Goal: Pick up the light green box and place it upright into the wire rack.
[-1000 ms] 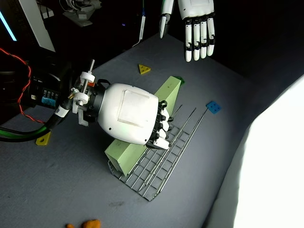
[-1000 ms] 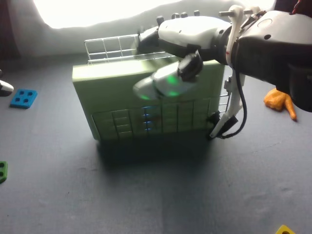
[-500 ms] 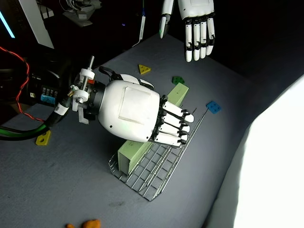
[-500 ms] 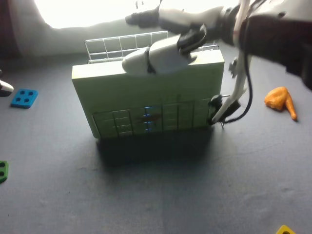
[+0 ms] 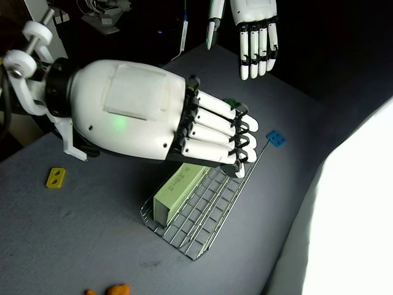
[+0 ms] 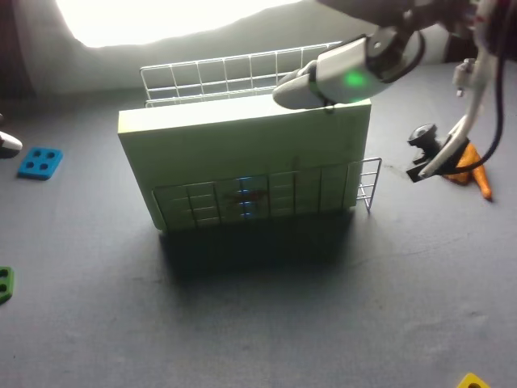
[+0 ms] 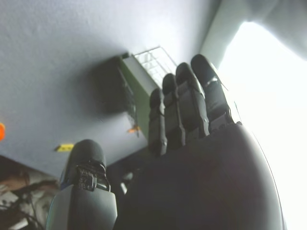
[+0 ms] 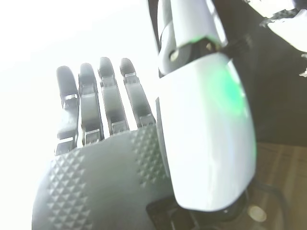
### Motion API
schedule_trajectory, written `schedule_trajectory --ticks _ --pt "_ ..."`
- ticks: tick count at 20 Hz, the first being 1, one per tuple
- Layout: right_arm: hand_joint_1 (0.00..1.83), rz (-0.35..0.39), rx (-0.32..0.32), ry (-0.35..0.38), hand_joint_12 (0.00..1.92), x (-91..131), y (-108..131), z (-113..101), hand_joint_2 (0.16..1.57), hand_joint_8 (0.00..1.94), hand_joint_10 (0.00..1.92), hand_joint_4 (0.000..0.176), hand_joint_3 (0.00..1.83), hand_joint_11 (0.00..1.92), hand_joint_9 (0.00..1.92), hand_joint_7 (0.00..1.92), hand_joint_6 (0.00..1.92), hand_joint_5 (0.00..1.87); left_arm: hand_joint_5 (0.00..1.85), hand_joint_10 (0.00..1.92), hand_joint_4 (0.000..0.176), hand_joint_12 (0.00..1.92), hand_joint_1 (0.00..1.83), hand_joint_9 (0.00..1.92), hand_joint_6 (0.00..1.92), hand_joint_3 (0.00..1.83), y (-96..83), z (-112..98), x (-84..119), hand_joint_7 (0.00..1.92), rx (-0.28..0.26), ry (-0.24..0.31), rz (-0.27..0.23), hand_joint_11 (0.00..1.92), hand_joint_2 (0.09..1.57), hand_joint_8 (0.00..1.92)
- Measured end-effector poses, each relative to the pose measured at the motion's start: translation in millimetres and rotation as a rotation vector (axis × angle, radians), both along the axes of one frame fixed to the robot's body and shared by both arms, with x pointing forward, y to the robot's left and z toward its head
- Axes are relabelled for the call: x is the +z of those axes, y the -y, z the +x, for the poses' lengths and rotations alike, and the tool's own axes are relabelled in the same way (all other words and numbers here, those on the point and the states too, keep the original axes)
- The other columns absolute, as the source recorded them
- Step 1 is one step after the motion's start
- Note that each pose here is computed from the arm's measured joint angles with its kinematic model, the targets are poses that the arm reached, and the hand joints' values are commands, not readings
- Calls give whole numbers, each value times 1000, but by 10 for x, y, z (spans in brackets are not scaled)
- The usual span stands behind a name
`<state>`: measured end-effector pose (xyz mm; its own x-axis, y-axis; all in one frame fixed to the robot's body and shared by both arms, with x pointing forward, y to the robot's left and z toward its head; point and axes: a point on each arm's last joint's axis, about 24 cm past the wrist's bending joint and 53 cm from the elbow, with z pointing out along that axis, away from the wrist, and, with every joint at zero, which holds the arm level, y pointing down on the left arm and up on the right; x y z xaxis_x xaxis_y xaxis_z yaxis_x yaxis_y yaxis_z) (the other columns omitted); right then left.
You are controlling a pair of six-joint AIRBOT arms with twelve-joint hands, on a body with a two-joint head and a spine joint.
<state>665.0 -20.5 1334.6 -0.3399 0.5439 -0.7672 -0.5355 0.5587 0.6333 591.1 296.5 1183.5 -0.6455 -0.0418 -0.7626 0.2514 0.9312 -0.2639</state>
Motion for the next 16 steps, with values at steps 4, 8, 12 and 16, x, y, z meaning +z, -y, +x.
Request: schedule_trajectory --ticks 4,8,12,16 --pt "977 -5 -16 74 689 128 306 -120 1027 0 76 0 2 0 149 190 0 186 237 3 20 655 143 267 1 0 -6 1 4 283 2 0 -3 0 1254 1" --pt "982 -56 -7 143 677 175 479 -295 1028 0 72 0 2 0 147 185 0 183 234 2 21 660 142 268 1 0 -11 3 4 283 3 1 -2 0 1253 1" --pt "1056 -71 3 112 507 95 550 -335 1025 0 38 0 0 0 122 130 0 161 198 0 33 596 105 239 0 2 -8 2 7 247 2 1 -4 0 1257 0" --pt "1058 -75 -4 89 496 46 629 -325 1025 0 35 0 0 0 121 127 0 160 196 0 34 592 101 238 0 2 -2 3 12 245 2 3 -5 0 1258 0"
